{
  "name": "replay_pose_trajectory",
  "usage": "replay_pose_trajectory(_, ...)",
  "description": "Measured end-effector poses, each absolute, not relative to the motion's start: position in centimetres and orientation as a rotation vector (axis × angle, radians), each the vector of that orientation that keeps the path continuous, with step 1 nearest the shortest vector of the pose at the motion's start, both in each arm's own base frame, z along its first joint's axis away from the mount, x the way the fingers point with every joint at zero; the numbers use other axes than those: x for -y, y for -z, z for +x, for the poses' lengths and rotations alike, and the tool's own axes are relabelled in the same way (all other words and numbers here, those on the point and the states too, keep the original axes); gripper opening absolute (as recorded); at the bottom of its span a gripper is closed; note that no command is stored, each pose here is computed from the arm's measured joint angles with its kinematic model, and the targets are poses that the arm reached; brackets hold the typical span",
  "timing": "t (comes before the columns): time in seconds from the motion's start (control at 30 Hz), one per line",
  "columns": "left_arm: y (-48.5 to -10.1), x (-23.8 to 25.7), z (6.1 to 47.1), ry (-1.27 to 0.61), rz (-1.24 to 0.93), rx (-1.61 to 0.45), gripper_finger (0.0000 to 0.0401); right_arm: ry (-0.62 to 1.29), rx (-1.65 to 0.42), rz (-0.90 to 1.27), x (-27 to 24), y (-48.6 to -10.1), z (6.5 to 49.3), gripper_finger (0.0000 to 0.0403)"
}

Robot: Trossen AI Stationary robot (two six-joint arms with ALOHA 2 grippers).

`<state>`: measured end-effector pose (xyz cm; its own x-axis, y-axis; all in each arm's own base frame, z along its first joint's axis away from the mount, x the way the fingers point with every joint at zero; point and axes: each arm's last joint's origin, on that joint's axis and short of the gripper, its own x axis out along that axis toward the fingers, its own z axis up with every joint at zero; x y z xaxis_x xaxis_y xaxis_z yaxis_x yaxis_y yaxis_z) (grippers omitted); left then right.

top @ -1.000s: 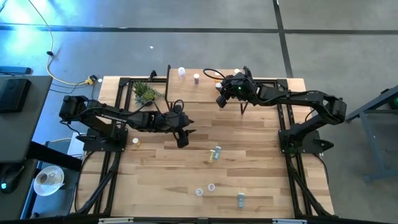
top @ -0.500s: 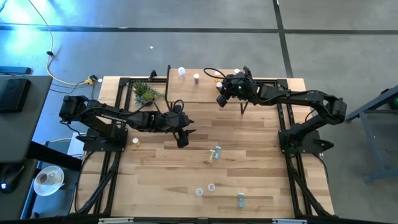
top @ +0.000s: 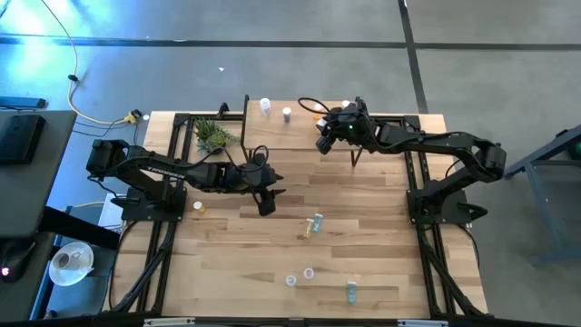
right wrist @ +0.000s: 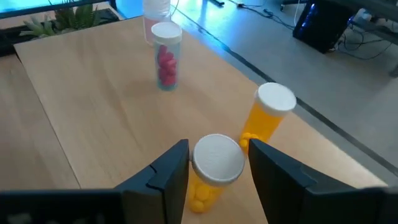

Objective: Pick and place medicine bottles onto shelf by color
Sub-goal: Put the bottom orange pill bottle on the shelf aligned with the orange pill bottle, then put the top blue pill bottle on the shelf aligned with the blue pill bottle

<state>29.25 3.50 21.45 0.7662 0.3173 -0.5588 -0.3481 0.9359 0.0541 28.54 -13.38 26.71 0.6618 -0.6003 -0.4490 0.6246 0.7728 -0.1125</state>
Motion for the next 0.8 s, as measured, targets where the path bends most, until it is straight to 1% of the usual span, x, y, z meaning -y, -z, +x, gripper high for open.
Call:
replay_pose_trajectory(0.4, -21.4, -3.5, 29.2, -0.359, -0.056, -0.598, 0.0184, 0.666, -0.427, 0.044, 12.1, -29.1, 27.2, 0.0158)
replay_pose_trajectory(0.63, -21.3, -3.3, 29.2, -0.311, -0.093, -0.620, 0.0184, 0.581, -0.398, 0.024, 9.4, -30.5, 26.9, 0.0158)
replay_pose_trajectory(0.8, -21.0, -2.4, 29.1, -0.283, -0.086, -0.655, 0.0184, 0.500, -0.406, 0.007, 7.0, -30.7, 27.1, 0.0158)
